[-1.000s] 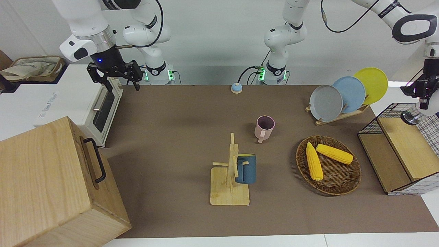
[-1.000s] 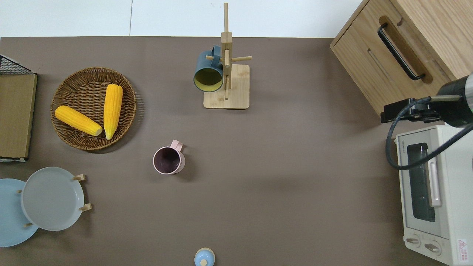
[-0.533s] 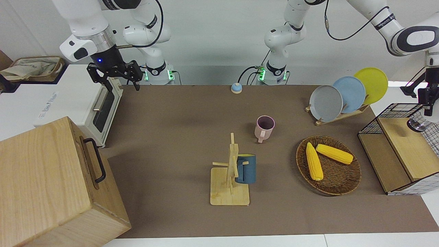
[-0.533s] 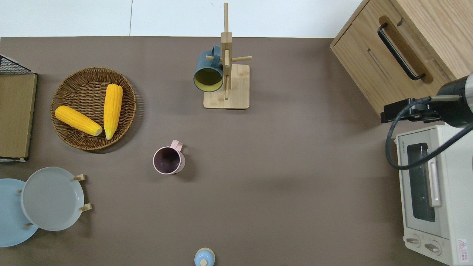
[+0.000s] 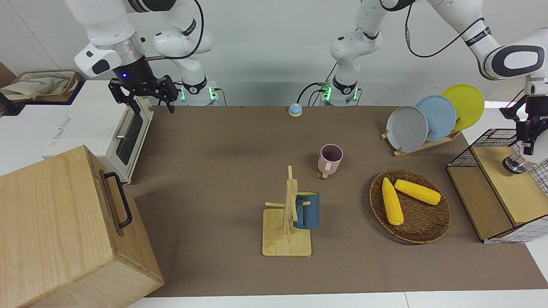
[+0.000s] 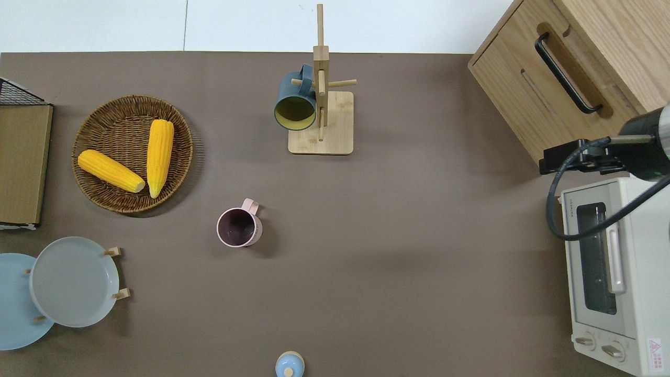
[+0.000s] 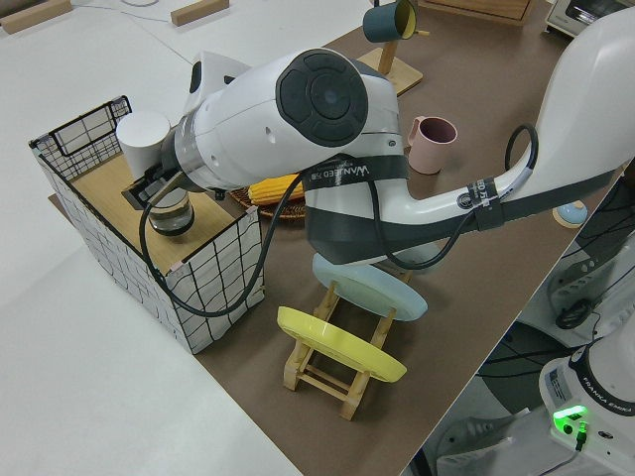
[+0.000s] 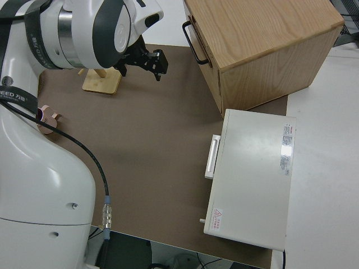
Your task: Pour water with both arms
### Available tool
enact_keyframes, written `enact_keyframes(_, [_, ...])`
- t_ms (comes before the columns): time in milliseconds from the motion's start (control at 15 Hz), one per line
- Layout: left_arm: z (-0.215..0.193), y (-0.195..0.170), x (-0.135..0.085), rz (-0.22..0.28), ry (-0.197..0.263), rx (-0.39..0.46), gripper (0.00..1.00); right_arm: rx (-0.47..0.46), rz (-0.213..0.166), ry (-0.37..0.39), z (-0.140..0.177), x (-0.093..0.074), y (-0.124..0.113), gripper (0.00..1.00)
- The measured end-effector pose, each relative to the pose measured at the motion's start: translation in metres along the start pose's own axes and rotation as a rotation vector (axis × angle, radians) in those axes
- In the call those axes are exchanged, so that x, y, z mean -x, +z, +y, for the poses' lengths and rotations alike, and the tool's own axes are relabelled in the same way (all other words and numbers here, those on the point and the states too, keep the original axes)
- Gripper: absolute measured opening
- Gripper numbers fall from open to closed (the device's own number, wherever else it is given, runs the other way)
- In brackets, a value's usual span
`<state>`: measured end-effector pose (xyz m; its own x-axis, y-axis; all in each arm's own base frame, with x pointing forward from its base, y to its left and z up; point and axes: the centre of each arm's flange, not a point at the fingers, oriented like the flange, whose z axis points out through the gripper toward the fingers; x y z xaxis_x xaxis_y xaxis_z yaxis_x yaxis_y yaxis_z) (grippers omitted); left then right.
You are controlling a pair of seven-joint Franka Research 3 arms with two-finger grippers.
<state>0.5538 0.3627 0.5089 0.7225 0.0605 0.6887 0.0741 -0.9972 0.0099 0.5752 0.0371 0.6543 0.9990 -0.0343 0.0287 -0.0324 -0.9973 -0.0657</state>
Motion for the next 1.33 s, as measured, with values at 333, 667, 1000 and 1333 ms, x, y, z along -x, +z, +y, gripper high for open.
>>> enact_keyframes(333, [0.000,0.015,0.005,-0.004,0.007,0.000,0.70,0.000,0.000,0.000,0.000,0.000,0.000,0.99])
enact_keyframes(667, [0.001,0.009,-0.006,0.020,0.014,-0.004,1.00,0.000,0.000,0.000,0.000,0.000,0.000,0.99])
enact_keyframes(1000, [0.001,0.007,-0.007,-0.039,0.028,-0.008,1.00,0.000,0.000,0.000,0.000,0.000,0.000,0.99])
enact_keyframes(1333, [0.001,0.002,0.002,-0.239,-0.030,0.011,1.00,0.000,0.000,0.000,0.000,0.000,0.000,0.99])
